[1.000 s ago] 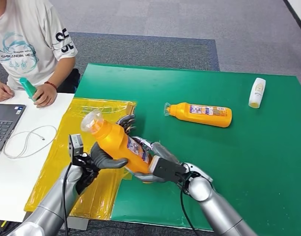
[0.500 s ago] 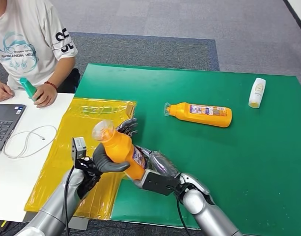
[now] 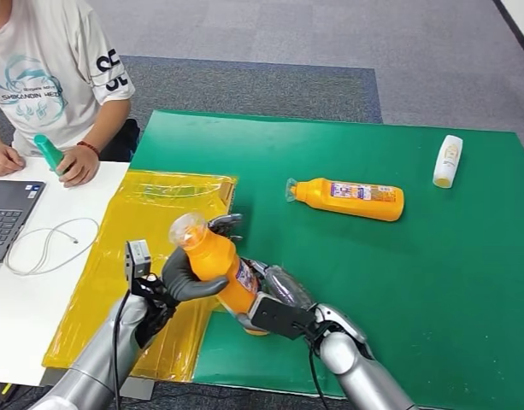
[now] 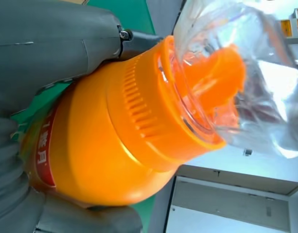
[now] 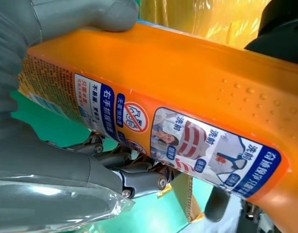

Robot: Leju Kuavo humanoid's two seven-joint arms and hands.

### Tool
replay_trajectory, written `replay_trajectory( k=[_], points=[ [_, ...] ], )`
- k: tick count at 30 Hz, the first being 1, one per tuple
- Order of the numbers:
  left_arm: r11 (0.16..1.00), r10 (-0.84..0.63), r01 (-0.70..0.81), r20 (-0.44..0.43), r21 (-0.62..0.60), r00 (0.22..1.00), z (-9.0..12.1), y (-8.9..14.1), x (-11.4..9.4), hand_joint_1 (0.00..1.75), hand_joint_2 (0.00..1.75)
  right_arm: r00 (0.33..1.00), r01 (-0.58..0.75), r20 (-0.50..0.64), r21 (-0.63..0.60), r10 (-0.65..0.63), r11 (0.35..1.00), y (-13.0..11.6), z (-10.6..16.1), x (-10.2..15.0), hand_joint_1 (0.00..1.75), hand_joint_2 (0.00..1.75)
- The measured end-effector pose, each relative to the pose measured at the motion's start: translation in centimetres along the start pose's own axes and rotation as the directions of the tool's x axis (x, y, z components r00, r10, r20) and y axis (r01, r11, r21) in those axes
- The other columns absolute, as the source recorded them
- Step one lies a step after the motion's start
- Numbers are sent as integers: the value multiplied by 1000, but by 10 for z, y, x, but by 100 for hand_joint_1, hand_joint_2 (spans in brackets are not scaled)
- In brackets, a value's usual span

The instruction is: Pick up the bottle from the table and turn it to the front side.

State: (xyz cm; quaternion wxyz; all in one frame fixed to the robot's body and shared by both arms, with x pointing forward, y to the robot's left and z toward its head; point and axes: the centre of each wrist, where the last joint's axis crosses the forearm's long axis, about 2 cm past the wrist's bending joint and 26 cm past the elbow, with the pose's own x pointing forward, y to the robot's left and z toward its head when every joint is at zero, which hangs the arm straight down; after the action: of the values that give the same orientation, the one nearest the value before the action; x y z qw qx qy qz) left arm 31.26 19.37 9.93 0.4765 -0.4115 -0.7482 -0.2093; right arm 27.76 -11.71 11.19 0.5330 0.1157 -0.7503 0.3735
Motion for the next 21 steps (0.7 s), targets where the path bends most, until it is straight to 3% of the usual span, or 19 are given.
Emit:
replay_trajectory(
  k=[13,21],
  points=[
    [1000,-3,3,16,-4,1000,-1,-2,0,175,175,1000,24,0,-10,-24,1000,2,1,0,161,175],
    [1000,-1,1,18,-5,1000,-1,-2,0,175,175,1000,29,1,-12,-29,1000,2,1,0,174,175]
  ],
)
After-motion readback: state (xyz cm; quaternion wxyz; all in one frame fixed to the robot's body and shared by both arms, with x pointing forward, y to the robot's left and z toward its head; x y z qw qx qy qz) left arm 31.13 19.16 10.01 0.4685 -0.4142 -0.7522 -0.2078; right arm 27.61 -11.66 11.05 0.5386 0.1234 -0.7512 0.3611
